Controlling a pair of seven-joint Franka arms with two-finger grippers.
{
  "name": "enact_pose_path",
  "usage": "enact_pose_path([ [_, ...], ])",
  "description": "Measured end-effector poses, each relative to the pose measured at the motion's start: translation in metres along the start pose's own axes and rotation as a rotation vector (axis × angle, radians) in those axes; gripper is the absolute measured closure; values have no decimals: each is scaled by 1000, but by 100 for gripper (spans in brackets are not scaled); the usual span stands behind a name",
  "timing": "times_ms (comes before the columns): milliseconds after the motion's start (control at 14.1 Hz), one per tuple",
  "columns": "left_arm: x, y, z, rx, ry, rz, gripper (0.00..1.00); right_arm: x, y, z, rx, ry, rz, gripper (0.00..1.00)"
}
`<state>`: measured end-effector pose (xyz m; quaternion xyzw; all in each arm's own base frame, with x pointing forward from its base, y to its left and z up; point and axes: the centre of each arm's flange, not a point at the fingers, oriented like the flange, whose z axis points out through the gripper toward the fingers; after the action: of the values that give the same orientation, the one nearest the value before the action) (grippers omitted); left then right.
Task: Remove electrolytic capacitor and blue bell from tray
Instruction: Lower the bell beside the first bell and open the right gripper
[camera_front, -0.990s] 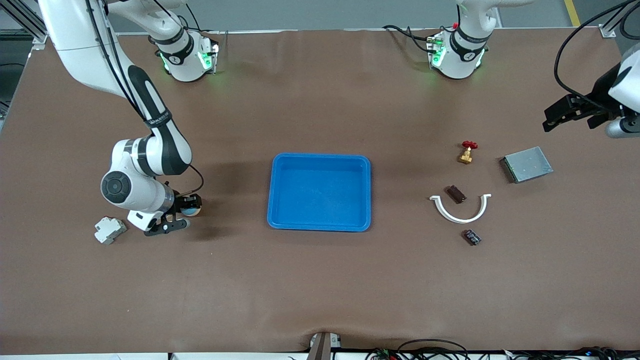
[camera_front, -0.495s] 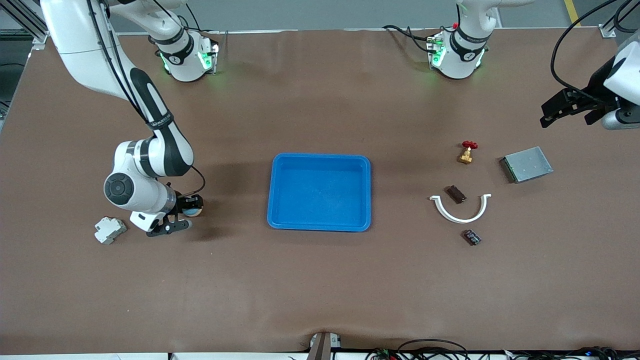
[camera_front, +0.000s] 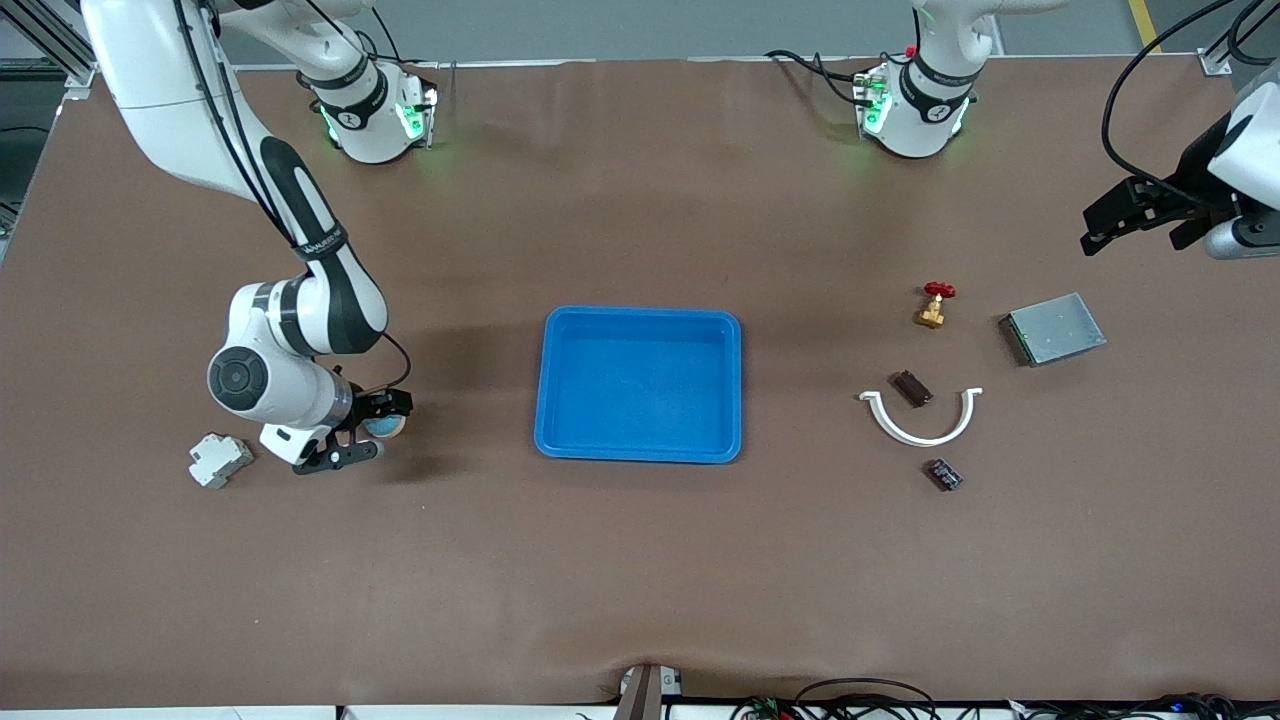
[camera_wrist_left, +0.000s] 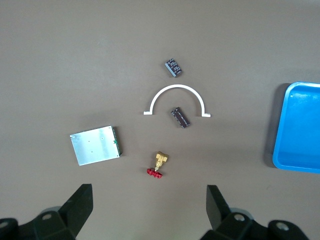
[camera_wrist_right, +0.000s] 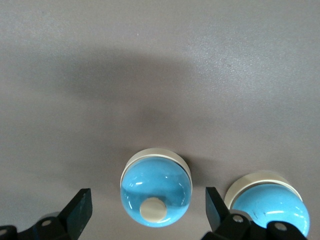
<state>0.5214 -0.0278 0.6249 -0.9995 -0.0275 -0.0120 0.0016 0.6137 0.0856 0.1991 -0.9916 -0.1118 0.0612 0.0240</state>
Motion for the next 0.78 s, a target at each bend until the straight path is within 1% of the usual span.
enact_pose_path([
  [283, 0, 0, 0, 0, 0, 0, 0, 5, -2, -8, 0, 11, -4, 0],
  [354, 0, 1, 0, 0, 0, 2, 0, 7, -4, -11, 2, 3, -8, 0],
  [566, -1, 12, 0, 33, 4, 30, 0, 9, -14, -36, 12, -47, -2, 0],
  [778, -2, 18, 0, 44, 4, 42, 0, 7, -30, -81, 19, -96, 41, 0],
])
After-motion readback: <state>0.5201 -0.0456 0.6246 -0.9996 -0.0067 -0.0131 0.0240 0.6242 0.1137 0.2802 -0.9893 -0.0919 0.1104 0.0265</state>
